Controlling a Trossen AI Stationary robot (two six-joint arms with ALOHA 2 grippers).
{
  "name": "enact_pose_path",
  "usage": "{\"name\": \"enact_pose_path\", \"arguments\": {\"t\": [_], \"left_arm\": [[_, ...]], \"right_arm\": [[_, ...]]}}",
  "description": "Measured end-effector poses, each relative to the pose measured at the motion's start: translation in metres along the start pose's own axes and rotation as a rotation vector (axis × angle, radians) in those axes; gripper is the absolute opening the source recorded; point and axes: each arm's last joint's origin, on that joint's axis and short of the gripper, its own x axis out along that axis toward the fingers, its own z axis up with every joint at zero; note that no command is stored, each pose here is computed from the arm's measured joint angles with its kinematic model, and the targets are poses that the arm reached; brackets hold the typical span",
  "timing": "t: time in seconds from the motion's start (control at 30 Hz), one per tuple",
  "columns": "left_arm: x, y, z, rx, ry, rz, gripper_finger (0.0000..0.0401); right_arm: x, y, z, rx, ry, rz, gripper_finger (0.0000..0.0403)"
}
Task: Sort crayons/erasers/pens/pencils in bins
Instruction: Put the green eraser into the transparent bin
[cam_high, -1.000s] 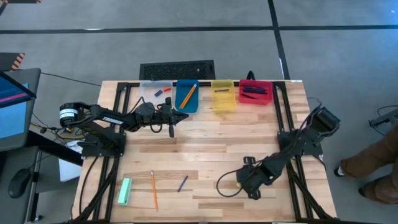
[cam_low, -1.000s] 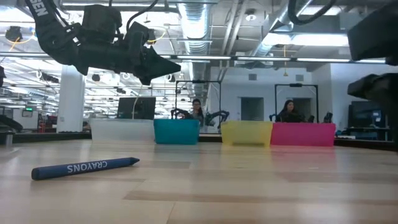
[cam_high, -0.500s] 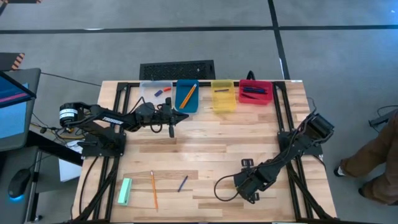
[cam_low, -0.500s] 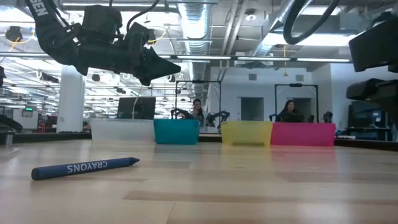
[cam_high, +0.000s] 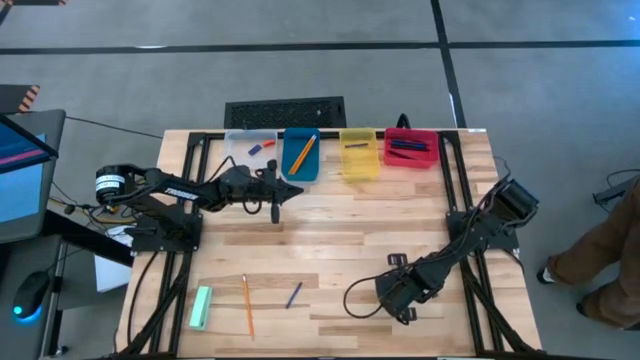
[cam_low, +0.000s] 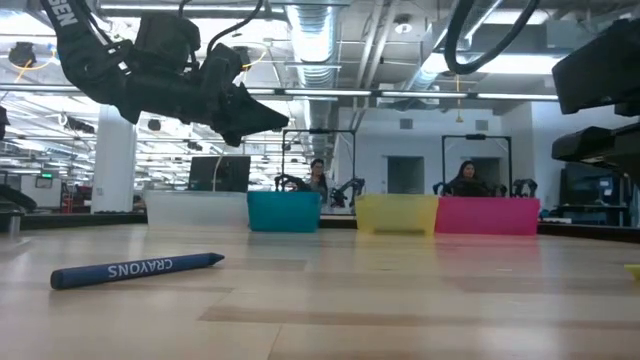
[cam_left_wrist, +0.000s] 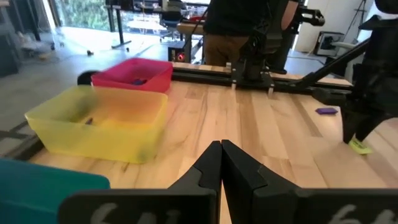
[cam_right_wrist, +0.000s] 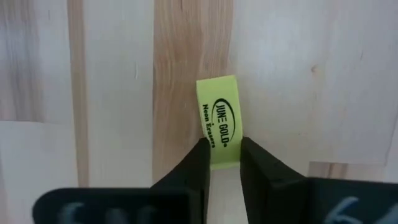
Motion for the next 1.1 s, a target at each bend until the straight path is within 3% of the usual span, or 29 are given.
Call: {"name": "enact_pose_path", "arguments": {"t": [0.17,0.4,0.57,0.67,0.83,1.1], "left_arm": [[0.0,0.0,-0.001,-0.064,0.011,-0.001,0.0],[0.0,-0.001,-0.003,-0.232,0.041,-0.029,0.0009],[0.001,-0.004,-0.004,-0.44,0.063,-0.069,0.0051],[0.001,-0.005,-0.005,-0.627,0.083,-0.064,0.0083],[0.003,-0.004,-0.007,-0.888,0.086,-0.06,0.0119],[0.022,-0.008,-0.009,-1.053,0.14,-0.082,0.0131]], "right_arm": [[-0.014,-0.011,0.002,0.016,-0.016,-0.006,0.0068],[-0.029,-0.041,0.013,-0.011,-0.054,-0.126,0.0067],[-0.031,-0.078,0.028,-0.047,-0.088,-0.284,0.0067],[-0.031,-0.103,0.039,-0.069,-0.105,-0.364,0.0067],[-0.033,-0.138,0.06,-0.098,-0.198,-0.41,0.0067],[-0.063,-0.165,0.098,-0.144,-0.363,-0.465,0.0067]]}}
